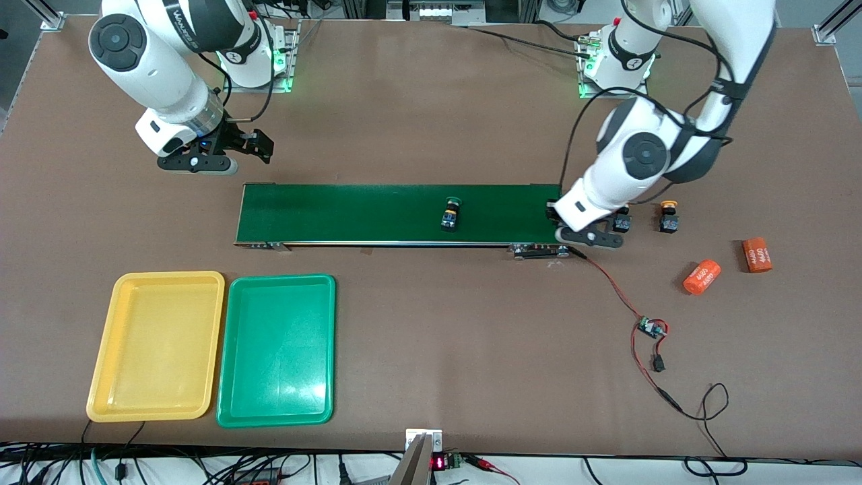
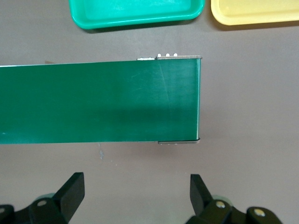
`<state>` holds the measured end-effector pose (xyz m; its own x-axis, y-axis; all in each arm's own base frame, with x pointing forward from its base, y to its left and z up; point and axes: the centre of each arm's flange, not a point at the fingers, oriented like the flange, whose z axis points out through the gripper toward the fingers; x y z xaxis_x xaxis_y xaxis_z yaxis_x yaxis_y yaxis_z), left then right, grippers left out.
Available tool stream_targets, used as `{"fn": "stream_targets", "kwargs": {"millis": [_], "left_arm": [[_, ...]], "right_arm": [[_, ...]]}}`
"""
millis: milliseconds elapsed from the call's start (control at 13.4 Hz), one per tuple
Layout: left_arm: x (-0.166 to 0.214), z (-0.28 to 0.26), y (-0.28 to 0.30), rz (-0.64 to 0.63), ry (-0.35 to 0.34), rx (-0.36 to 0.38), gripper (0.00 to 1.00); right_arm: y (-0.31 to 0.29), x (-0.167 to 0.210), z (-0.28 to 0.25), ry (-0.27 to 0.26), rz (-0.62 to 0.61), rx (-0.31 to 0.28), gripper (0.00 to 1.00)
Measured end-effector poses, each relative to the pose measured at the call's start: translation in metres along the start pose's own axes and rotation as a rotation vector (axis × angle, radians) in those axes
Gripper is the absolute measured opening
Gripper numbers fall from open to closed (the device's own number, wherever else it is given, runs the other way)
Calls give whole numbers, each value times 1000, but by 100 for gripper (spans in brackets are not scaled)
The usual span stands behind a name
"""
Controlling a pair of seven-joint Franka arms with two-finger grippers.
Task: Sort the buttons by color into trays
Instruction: 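Place the button on the belt while the right gripper reaches the belt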
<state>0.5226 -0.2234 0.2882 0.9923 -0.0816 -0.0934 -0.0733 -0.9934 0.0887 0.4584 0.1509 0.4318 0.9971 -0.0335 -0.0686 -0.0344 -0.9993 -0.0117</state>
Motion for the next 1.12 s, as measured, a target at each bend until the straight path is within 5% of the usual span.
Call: {"fn": "stream_targets", "kwargs": {"millis": [597, 1119], "left_arm": [[-10, 33, 41, -42, -21, -27, 41], [-8, -6, 39, -47, -1, 9, 99]], "right_arm": [[-3, 5, 8, -9, -5, -2, 100], [-4, 7, 4, -1, -5, 1, 100]]}}
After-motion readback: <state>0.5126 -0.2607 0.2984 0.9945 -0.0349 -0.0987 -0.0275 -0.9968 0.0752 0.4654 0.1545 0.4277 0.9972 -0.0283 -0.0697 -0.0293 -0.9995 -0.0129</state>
